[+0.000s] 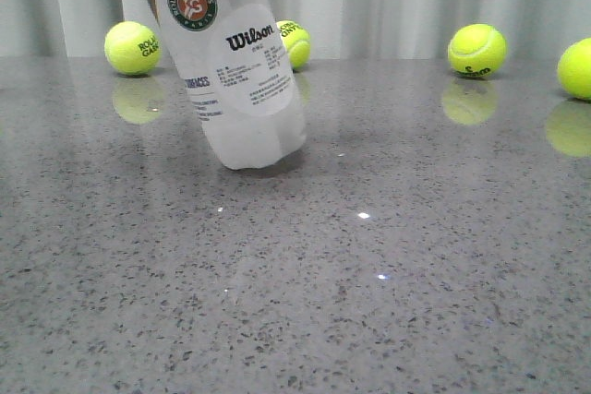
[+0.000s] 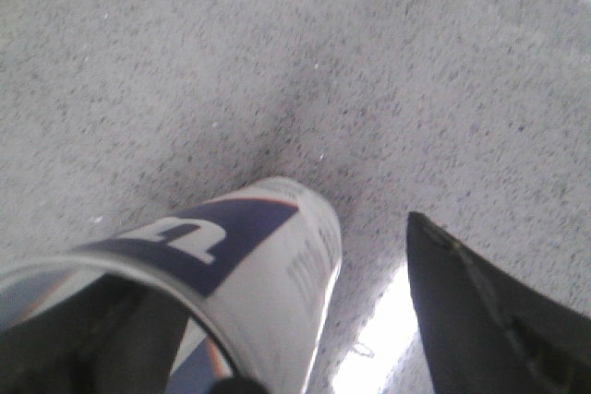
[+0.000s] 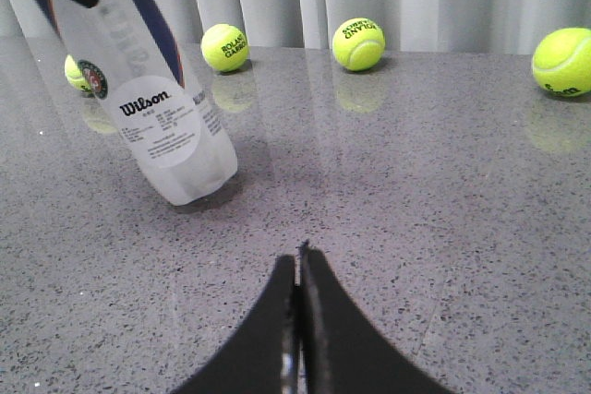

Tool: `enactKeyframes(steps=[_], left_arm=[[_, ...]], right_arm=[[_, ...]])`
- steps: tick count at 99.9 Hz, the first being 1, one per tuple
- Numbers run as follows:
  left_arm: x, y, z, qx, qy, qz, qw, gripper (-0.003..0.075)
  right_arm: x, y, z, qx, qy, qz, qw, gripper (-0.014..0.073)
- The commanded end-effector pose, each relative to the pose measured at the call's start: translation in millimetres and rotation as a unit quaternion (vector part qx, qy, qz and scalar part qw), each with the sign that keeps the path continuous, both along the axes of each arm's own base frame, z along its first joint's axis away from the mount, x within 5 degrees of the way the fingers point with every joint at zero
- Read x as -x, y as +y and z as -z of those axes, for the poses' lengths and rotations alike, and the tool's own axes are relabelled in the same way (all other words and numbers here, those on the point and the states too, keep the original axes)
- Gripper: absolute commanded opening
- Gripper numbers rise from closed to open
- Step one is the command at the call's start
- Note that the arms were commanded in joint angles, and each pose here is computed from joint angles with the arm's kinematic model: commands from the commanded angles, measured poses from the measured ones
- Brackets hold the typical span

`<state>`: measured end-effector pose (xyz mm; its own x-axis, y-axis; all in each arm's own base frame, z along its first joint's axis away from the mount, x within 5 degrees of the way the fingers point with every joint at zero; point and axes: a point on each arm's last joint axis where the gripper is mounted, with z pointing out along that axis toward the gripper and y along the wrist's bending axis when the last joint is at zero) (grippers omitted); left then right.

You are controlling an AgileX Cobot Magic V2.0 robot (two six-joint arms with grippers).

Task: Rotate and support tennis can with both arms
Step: 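Lift the blue end with the left gripper, rotating the can upright, then lower the can onto its clear end and release with the left gripper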

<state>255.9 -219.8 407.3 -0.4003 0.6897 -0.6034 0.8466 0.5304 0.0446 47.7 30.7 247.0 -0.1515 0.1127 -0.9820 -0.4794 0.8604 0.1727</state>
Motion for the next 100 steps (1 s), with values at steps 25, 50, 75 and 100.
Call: enactKeyframes(steps=[25,50,75,100], left_arm=[[7,-12,-27,0.098,0.003,0.013,0.995,0.0473],[10,-15,-28,0.114,0.017,0.019,0.993,0.0473],[12,-17,-30,0.131,0.023,0.033,0.991,0.0465],[10,-12,-52,0.182,-0.061,0.007,0.981,0.0108]], right_arm=[[-1,-2,-14,-0.015,-0.040,0.012,0.999,-0.0061],[-1,-2,-14,-0.015,-0.040,0.012,0.999,-0.0061],[-1,-2,-14,-0.015,-0.040,0.012,0.999,-0.0061],[-1,-2,-14,-0.015,-0.040,0.012,0.999,-0.0061]])
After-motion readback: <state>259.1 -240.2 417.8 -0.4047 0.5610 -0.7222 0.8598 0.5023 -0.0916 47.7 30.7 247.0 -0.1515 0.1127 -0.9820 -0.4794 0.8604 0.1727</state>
